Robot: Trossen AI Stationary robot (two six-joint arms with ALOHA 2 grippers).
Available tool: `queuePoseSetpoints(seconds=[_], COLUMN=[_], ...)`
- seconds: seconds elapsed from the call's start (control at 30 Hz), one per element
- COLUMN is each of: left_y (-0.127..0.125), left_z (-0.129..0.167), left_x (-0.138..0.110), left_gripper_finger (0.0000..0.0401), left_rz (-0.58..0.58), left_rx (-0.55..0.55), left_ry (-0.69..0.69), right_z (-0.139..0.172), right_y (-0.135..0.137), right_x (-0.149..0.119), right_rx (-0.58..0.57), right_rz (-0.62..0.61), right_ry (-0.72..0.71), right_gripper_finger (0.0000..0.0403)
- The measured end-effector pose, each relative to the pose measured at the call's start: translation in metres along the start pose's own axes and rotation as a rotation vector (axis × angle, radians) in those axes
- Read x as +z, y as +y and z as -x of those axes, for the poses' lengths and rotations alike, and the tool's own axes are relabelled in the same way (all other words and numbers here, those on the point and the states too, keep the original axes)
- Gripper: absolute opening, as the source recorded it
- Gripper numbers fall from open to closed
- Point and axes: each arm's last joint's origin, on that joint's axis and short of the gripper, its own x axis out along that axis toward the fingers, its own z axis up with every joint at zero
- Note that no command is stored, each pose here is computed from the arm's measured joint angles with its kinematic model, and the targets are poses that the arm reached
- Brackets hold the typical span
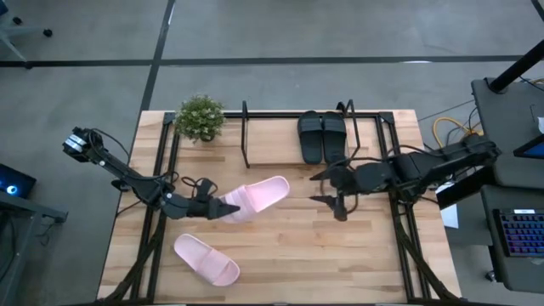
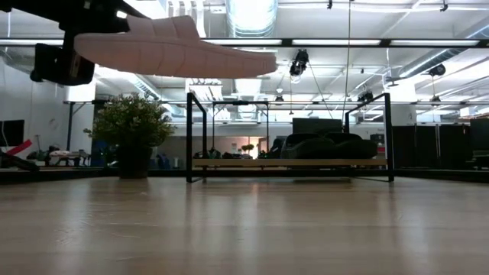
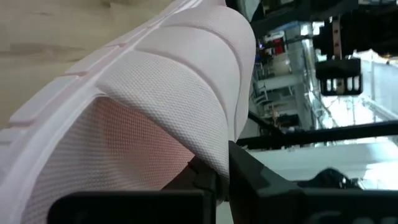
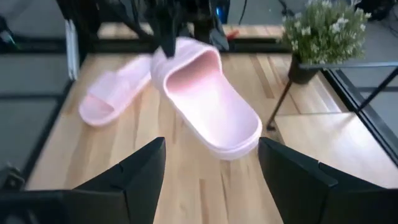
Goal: Pick and place slides into the shelf
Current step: Put the top pink slipper on the shelf
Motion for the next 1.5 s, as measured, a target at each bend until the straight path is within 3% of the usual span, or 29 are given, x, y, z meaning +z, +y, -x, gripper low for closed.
queuePoseSetpoints(seconds=[0.23,0.57,1.03,1.5], left_y=[0.0,-0.002,-0.003,-0.007], left_z=[-0.001,-0.002,-0.001,-0.004], left_x=[0.002,0.005,0.01,0.008], left_gripper_finger=[0.0,0.0,0.0,0.0], left_rz=[0.003,0.011,0.023,-0.069], left_rx=[-0.003,-0.013,-0.008,-0.037], left_ry=[-0.016,-0.091,-0.256,-0.254], right_z=[-0.012,-0.026,-0.025,-0.033], right_y=[0.008,0.011,0.012,0.007], right_x=[0.023,0.035,0.04,0.043], right_rx=[-0.01,-0.108,-0.117,-0.126], right_rz=[0.111,0.159,0.058,0.005], right_ry=[0.084,0.086,0.029,-0.012], right_gripper_finger=[0.0242,0.0238,0.0238,0.0235])
